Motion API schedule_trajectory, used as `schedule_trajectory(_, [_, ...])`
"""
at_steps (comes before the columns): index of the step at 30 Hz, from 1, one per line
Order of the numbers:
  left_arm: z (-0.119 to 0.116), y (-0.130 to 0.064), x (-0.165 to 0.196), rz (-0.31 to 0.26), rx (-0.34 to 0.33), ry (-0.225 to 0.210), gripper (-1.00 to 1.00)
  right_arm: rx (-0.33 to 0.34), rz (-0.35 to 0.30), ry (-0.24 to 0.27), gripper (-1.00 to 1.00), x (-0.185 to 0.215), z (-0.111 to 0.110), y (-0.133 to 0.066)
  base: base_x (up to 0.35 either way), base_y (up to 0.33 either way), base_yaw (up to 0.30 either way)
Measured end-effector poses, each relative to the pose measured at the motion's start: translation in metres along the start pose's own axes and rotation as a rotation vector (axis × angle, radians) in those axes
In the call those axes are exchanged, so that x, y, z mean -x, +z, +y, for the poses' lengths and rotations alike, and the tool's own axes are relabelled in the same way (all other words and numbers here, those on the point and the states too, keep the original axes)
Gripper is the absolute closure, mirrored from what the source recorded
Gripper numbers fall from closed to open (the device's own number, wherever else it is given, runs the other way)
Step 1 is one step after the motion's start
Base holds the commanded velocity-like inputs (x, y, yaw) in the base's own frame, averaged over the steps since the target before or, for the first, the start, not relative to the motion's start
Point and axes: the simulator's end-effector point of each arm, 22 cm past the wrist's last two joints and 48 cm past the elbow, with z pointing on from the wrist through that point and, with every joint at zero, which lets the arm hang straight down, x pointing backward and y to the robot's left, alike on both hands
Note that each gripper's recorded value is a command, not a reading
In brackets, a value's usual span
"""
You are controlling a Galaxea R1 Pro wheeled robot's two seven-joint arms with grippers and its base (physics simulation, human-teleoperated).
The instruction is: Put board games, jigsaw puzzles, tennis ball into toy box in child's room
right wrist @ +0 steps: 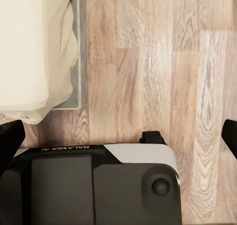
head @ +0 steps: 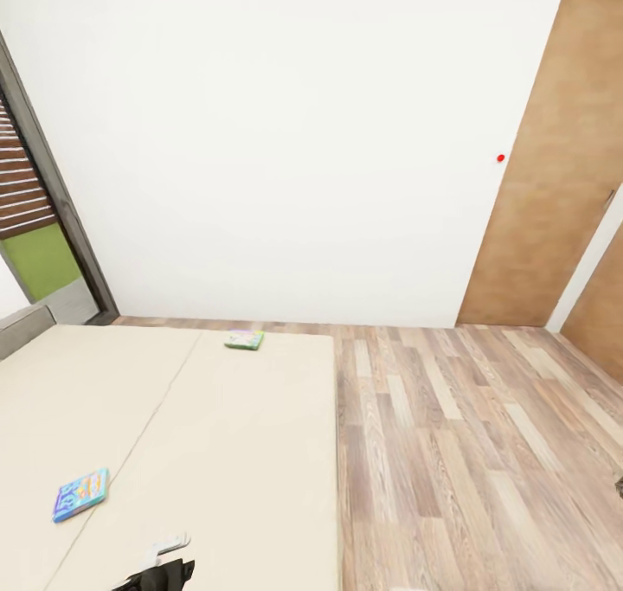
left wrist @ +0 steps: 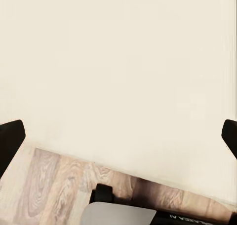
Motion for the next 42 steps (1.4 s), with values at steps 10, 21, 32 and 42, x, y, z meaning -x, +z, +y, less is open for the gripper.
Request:
schedule_trajectory(10, [-0.0001,-0.0003,0.0008,-0.002,0.0,0.0,-1.0,0.0,-0.002,0.0,-1.0,0.0008,0.0002,-0.0003,0.0,0.146,-0.095])
schedule_trajectory(21, [-0.0001,-0.0004,0.0008,-0.002,0.0,0.0,-1.0,0.001,-0.003,0.0,-1.0,0.001,0.0007,-0.0004,0.0,0.146,-0.005])
schedule_trajectory(32, [-0.0001,-0.0004,0.0008,-0.002,0.0,0.0,-1.0,0.001,-0.003,0.0,-1.0,0.0008,0.0006,-0.0004,0.0,0.164,0.0])
schedule_trajectory(42, [0.0005,-0.0004,0.0008,-0.002,0.001,0.0,-1.0,0.001,-0.003,0.0,-1.0,0.001,0.0008,-0.0004,0.0,0.178,0.0])
